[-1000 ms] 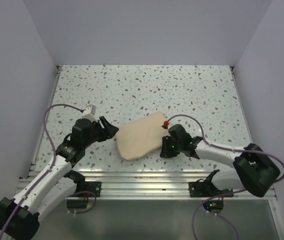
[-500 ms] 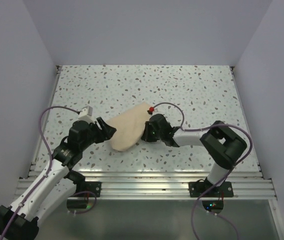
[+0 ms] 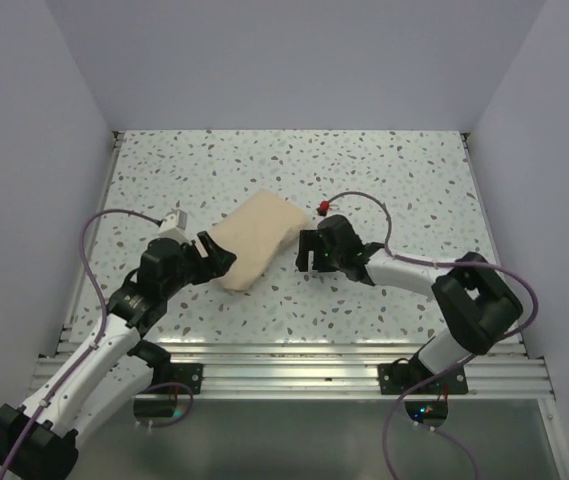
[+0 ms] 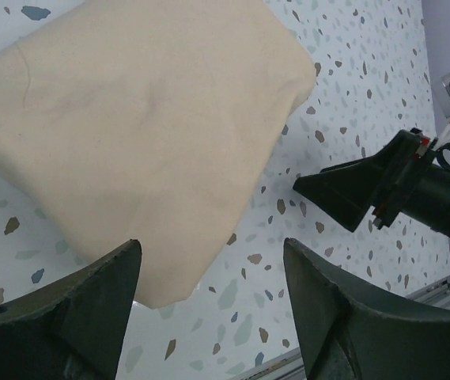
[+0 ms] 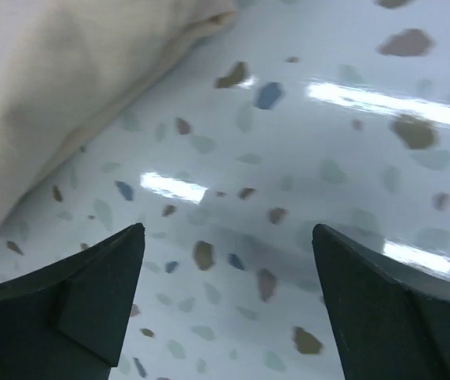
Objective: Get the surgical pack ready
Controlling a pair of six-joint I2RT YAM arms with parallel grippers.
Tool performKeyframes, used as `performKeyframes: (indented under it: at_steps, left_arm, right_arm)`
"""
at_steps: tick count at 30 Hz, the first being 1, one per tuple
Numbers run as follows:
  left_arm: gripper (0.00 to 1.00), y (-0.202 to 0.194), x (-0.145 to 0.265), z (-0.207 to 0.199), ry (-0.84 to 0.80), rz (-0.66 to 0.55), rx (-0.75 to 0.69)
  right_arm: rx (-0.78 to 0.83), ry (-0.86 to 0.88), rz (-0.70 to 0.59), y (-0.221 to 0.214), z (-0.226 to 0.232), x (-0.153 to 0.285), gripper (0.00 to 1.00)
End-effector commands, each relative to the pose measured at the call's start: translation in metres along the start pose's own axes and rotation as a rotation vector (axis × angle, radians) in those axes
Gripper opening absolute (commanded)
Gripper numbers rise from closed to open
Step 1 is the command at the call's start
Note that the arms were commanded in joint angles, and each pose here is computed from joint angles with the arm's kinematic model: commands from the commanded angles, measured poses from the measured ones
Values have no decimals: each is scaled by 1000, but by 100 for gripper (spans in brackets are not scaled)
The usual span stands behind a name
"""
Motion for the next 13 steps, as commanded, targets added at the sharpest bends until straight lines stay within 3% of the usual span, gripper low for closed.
performKeyframes:
  at_steps: [1, 13]
  left_arm:
    - [77, 5, -5, -10, -61, -26, -14]
    - [85, -3, -24, -4, -135, -64, 29]
  right_arm:
    - [8, -69, 42, -11, -46, 27, 98]
    - [22, 83, 2, -23, -43, 48, 99]
Point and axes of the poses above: each gripper's point midway between its finger pads, its own x axis back along the fingers, its own z axis along the line the jaws close on, y = z × x, the point moved 4 cm from there along x, back along the fingers, and after that the axes turned 10 degrees about x, right-handed, at the moved point
